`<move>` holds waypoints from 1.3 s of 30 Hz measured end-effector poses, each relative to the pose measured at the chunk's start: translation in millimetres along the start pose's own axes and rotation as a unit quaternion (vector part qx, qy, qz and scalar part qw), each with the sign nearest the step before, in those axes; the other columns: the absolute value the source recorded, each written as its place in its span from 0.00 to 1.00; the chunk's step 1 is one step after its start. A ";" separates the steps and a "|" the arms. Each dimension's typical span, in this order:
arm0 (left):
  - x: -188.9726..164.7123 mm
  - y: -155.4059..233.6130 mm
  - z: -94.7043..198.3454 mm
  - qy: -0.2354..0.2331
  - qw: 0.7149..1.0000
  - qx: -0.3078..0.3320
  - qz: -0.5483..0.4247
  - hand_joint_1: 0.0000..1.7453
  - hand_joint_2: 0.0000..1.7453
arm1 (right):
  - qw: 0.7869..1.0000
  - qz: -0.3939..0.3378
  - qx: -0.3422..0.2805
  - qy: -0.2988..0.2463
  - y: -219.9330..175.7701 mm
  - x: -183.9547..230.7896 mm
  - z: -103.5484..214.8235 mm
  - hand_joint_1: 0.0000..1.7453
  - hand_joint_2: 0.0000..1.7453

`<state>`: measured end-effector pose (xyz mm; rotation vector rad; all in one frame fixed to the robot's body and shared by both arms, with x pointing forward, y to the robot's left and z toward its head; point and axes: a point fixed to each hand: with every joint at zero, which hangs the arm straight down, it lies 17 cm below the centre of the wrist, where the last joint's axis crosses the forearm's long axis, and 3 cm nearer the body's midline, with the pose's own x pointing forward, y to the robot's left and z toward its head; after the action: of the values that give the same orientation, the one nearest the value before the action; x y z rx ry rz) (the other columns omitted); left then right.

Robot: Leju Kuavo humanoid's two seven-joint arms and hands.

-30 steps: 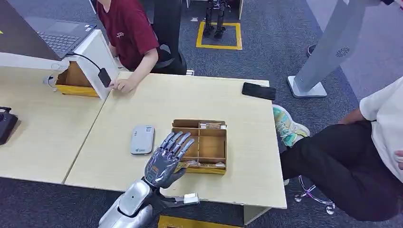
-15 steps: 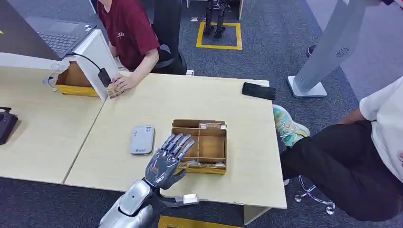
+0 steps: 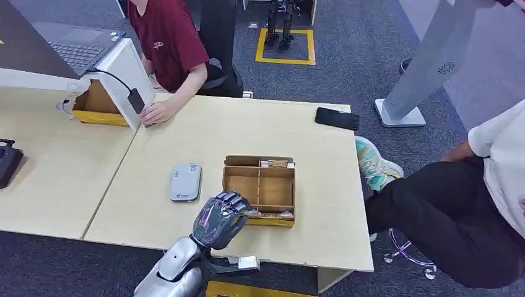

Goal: Pass the card to the sensor for recognition and then transmit it.

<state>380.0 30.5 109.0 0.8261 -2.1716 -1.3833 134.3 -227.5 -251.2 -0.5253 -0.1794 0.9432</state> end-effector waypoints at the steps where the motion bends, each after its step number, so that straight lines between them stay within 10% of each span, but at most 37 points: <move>1: 0.1 -1.0 0.3 0.000 1.000 -0.001 0.001 1.00 1.00 | 1.000 0.000 0.000 0.000 0.0 0.1 0.0 0.00 0.00; 15: -9.4 -7.5 -1.0 0.016 1.000 -0.007 0.011 0.99 1.00 | 1.000 0.000 0.000 -0.005 -0.2 1.8 0.0 0.00 0.00; 16: -9.6 -8.0 -0.8 0.017 1.000 -0.008 0.012 0.34 1.00 | 1.000 0.000 0.000 -0.006 -0.2 2.0 0.0 0.00 0.00; 17: -9.8 -8.3 -0.7 0.017 1.000 -0.008 0.012 0.00 1.00 | 1.000 0.000 0.000 -0.007 -0.2 2.5 0.0 0.00 0.00; 39: -11.5 -8.9 -0.3 0.023 1.000 -0.009 0.011 0.00 1.00 | 1.000 -0.001 0.000 -0.007 -0.1 2.5 -0.1 0.00 0.00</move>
<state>390.8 35.3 100.5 0.8166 -2.1242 -1.3596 135.9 -225.5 -251.4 -0.5176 -0.1930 0.9452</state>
